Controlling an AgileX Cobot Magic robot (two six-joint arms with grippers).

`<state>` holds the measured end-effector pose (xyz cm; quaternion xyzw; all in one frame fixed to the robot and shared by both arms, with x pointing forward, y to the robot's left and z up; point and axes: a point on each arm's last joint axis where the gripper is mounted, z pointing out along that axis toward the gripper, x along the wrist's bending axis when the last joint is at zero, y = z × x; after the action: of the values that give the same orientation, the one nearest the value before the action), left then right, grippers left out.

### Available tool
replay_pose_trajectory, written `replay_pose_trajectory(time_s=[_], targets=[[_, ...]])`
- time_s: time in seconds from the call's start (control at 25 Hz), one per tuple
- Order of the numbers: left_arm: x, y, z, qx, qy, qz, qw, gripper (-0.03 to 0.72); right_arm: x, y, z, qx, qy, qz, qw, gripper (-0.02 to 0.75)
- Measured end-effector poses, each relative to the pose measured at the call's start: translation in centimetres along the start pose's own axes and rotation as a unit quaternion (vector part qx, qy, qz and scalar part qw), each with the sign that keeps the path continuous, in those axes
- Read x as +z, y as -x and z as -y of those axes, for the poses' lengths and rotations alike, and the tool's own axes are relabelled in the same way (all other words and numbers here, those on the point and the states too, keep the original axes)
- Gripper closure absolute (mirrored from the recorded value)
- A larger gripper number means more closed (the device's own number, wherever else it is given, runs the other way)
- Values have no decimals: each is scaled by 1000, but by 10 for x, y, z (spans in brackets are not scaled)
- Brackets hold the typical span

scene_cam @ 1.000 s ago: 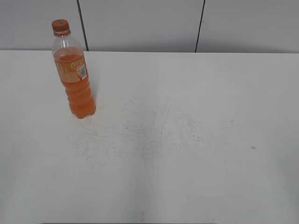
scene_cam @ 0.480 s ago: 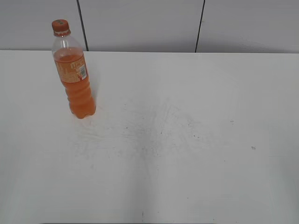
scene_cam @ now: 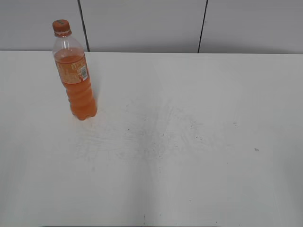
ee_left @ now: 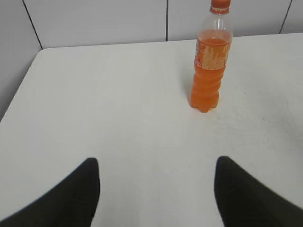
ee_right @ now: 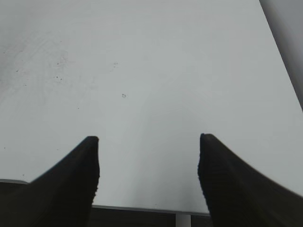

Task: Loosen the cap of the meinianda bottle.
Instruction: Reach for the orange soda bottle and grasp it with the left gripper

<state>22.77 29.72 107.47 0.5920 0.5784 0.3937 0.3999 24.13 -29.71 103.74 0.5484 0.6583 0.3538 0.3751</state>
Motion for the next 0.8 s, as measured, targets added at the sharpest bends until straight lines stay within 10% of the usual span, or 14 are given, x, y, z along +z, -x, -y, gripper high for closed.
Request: replay_pose_trajectory(time_s=[0.56, 0.8], targets=[[108, 7, -100, 39, 99, 42, 993, 221, 0, 0, 0, 0, 0, 0, 1000, 244], [191, 27, -75, 66, 126, 76, 987, 221, 0, 0, 0, 0, 0, 0, 1000, 244]])
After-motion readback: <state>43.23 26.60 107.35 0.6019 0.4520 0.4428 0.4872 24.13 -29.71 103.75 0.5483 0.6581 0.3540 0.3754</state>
